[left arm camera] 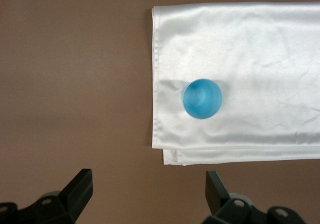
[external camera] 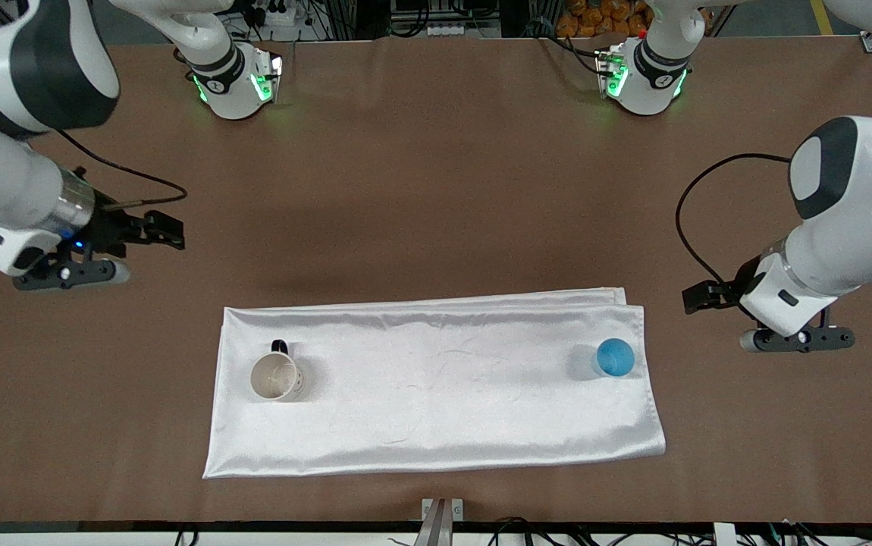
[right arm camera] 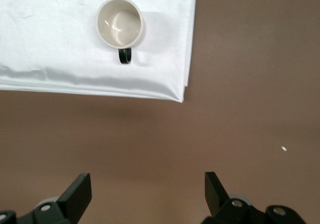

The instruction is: Place blue cup into white mug on table

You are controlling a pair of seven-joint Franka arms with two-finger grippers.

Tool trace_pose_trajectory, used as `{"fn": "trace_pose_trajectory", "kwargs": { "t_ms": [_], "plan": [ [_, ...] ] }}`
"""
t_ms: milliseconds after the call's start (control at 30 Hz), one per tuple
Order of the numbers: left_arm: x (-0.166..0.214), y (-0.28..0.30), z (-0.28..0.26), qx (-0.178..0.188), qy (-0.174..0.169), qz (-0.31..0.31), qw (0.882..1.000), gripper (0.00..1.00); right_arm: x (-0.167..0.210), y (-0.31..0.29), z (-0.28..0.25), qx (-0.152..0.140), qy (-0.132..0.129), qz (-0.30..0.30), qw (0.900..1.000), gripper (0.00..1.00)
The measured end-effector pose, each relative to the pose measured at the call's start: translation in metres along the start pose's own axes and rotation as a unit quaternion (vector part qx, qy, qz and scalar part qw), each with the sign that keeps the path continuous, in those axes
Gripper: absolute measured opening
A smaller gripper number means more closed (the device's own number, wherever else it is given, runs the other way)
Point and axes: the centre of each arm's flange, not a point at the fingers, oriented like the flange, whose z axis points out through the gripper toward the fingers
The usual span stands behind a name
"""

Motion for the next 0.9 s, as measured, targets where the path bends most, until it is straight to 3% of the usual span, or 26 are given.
{"fn": "trace_pose_trajectory", "kwargs": {
  "t_ms": [267,567,900],
  "plan": [
    [0.012,0.008,0.039,-0.008,-0.006,0.000,1.000,1.00,0.048,-0.023,0.087,0.013,-0.003,-0.019,1.000,1.00],
    [0.022,0.015,0.078,-0.016,-0.007,-0.007,1.000,1.00,0.070,-0.038,0.139,0.020,-0.001,-0.026,0.999,1.00],
    [0.031,0.025,0.120,-0.025,-0.005,-0.014,1.000,1.00,0.093,-0.051,0.191,0.022,0.030,-0.038,0.999,1.00]
  ]
}}
